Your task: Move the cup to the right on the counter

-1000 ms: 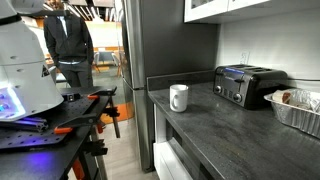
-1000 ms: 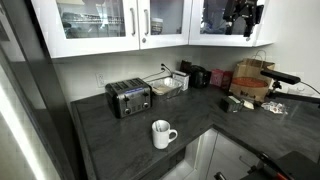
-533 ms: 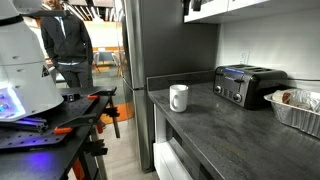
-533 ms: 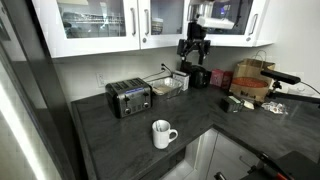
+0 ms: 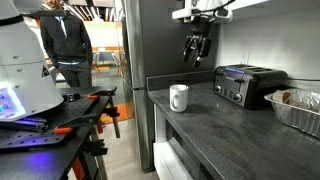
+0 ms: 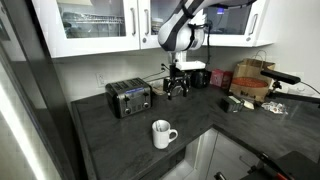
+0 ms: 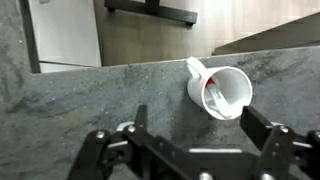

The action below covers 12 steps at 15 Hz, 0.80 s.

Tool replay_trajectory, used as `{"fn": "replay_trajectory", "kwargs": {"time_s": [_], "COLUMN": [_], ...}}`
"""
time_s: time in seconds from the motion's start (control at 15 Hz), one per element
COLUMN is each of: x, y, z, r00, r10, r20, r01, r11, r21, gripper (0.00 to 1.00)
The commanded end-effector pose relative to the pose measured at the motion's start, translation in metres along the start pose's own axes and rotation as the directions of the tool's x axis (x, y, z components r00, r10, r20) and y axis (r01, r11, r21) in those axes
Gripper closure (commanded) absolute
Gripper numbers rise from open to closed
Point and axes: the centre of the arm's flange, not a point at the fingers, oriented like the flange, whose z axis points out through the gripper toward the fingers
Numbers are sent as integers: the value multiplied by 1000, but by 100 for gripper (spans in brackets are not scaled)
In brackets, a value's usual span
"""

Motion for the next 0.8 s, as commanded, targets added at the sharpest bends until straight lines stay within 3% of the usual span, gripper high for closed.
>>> {"fn": "replay_trajectory", "kwargs": {"time_s": [0.0, 0.13, 0.4, 0.73], "x": [7, 17, 20, 18], "y": [-5, -9, -7, 3], "z": [14, 28, 21, 48], "r00": [999, 998, 997, 988], "r10": [-21, -36, -42, -151], "r20": [27, 56, 58, -46], "r01": [21, 35, 41, 151], "r11": [1000, 999, 999, 988], "r21": [4, 6, 8, 9], "gripper": [0, 0, 0, 0]}}
